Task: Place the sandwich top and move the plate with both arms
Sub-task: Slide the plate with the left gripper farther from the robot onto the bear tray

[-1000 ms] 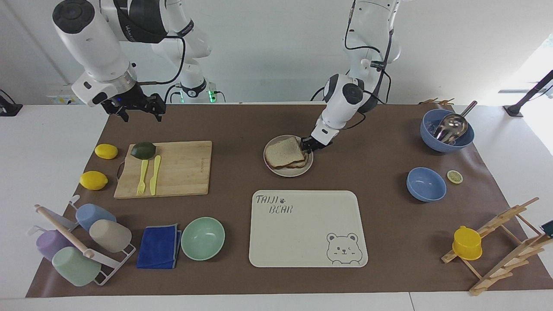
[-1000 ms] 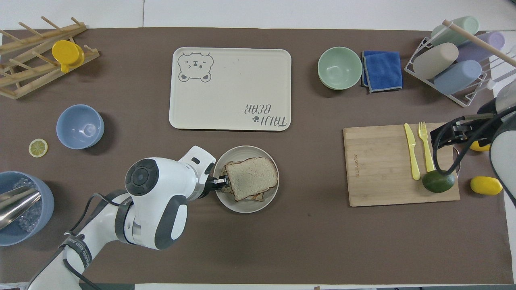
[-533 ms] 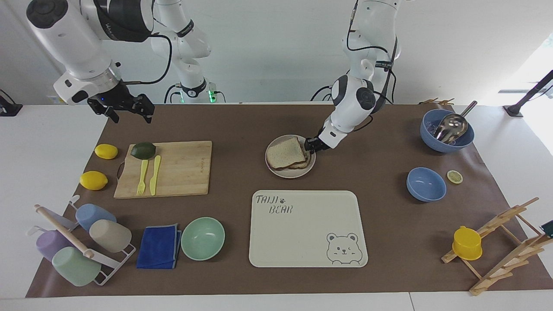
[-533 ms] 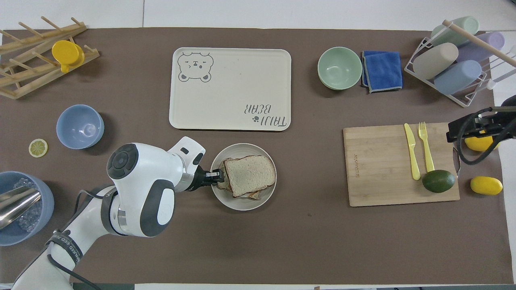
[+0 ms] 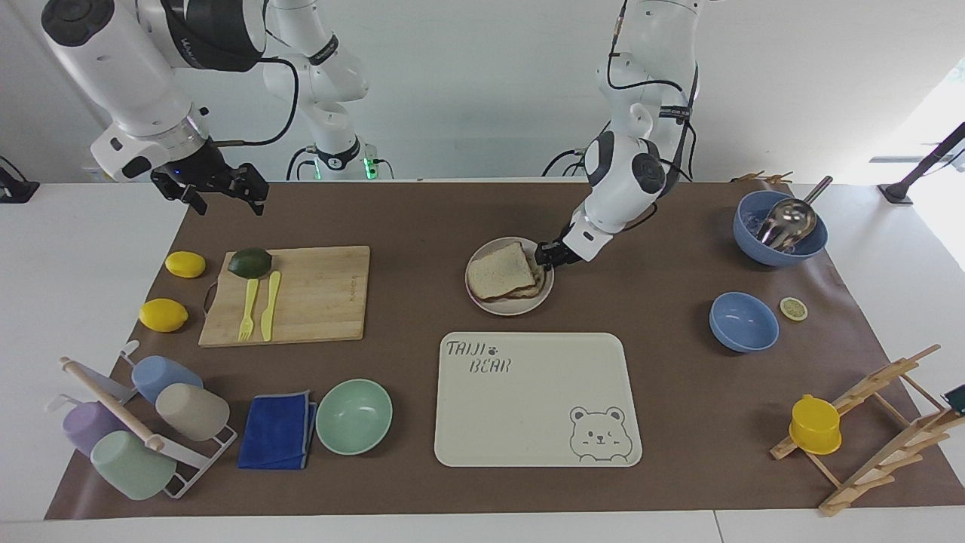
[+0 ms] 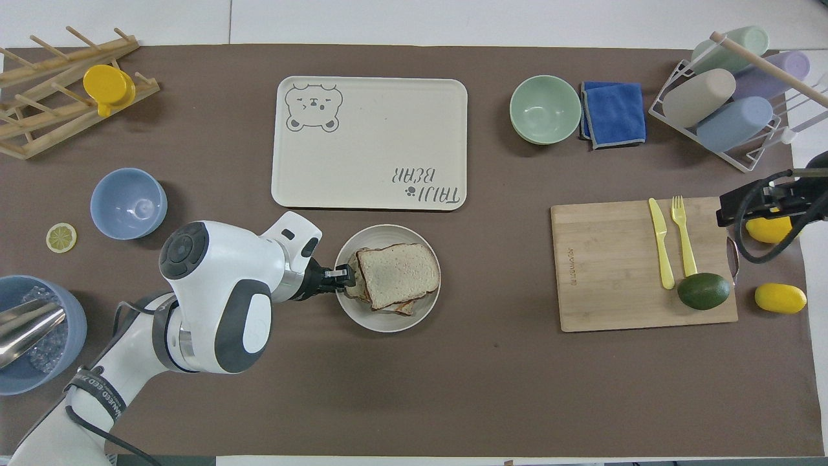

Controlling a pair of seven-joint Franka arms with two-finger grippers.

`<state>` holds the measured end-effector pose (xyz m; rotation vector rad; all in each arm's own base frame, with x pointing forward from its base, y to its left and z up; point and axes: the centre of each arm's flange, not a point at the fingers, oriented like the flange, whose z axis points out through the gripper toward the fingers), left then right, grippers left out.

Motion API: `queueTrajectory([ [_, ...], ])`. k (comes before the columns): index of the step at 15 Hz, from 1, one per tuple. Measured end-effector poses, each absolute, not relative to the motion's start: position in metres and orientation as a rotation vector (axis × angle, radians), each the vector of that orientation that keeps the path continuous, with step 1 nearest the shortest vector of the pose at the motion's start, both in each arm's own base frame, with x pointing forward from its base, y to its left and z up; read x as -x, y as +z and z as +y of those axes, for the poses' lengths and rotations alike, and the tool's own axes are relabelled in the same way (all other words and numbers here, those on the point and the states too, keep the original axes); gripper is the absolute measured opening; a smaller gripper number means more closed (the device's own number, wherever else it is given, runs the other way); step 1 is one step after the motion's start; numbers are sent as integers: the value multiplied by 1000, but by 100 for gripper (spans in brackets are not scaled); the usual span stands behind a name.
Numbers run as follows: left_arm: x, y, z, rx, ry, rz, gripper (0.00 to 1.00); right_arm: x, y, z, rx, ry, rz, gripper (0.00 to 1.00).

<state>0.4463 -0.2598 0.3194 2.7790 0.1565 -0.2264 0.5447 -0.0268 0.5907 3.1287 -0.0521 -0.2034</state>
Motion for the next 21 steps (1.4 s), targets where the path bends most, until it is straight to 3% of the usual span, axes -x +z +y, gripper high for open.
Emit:
queueTrajectory([
  [21, -476, 340, -229, -2625, -250, 132, 9, -545, 592, -15, -3113, -207, 15, 100],
])
